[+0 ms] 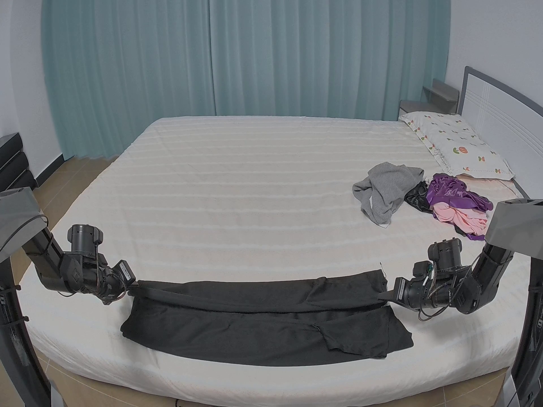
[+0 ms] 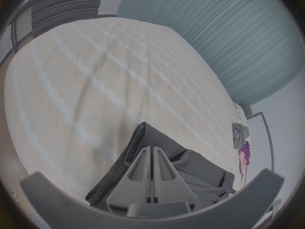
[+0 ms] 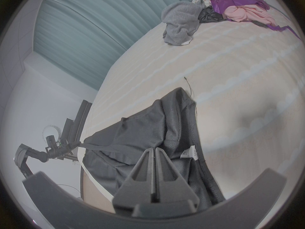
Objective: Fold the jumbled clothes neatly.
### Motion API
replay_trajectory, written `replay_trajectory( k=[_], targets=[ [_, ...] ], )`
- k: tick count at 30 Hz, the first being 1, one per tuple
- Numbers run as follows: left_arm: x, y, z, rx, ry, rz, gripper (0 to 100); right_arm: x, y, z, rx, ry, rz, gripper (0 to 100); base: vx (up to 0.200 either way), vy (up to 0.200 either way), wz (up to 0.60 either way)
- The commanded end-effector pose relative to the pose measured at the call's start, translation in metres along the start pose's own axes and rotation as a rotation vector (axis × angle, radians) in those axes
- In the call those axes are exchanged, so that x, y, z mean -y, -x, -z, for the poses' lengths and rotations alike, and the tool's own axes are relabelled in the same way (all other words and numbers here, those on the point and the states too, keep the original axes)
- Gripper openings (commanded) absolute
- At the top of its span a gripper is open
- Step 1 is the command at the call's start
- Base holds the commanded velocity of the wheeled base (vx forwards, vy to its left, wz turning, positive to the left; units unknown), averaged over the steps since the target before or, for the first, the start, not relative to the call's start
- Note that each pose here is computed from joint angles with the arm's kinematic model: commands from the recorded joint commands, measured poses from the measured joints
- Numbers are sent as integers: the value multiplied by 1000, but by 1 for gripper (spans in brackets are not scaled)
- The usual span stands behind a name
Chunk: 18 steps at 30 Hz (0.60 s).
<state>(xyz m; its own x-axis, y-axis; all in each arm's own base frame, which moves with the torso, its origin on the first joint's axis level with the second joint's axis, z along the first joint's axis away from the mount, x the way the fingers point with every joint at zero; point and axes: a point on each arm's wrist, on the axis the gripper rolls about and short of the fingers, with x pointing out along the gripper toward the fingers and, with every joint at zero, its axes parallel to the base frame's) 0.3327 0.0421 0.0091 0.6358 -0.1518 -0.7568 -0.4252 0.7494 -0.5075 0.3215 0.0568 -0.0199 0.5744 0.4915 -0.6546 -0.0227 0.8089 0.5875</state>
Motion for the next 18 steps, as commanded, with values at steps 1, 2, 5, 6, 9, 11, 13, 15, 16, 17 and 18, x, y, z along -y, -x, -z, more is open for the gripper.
replay_trajectory(
  k=[1, 2, 5, 6, 9, 11, 13, 15, 16, 17, 18],
  targets=[
    [-3, -1, 3, -13, 4, -10, 0, 2, -5, 6, -35, -3, 12, 0, 0, 0, 0],
    [-3, -1, 4, -17, 6, -12, 0, 1, -5, 7, -41, -3, 14, 0, 0, 0, 0],
    [-4, -1, 7, -28, 1, -18, 100, 2, -6, 6, -53, -8, 21, 100, 0, 0, 0],
    [-4, -1, 7, -30, -1, -19, 100, 1, -5, 5, -50, -5, 20, 100, 0, 0, 0],
    [-3, 0, 6, -25, -4, -15, 100, 0, -2, -2, -25, -4, 8, 100, 0, 0, 0],
    [-2, 2, 4, -15, -3, -11, 100, -1, 0, -9, 1, -10, 2, 100, 0, 0, 0],
    [-1, 2, -1, 4, 3, -2, 100, 2, 1, -18, 28, -16, 4, 100, 0, 0, 0],
    [2, 1, -7, 23, 2, 9, 100, 4, 0, -25, 51, -19, 3, 100, 0, 0, 0],
    [3, -1, -10, 30, 2, 12, 100, 5, -1, -28, 61, -24, 7, 100, 0, 0, 0],
    [5, -2, -14, 44, -2, 18, 100, 7, -3, -31, 68, -31, 11, 100, 0, 0, 0],
    [7, -5, -18, 53, -5, 22, 100, 9, -6, -33, 68, -35, 16, 100, 0, 0, 0]
  ],
)
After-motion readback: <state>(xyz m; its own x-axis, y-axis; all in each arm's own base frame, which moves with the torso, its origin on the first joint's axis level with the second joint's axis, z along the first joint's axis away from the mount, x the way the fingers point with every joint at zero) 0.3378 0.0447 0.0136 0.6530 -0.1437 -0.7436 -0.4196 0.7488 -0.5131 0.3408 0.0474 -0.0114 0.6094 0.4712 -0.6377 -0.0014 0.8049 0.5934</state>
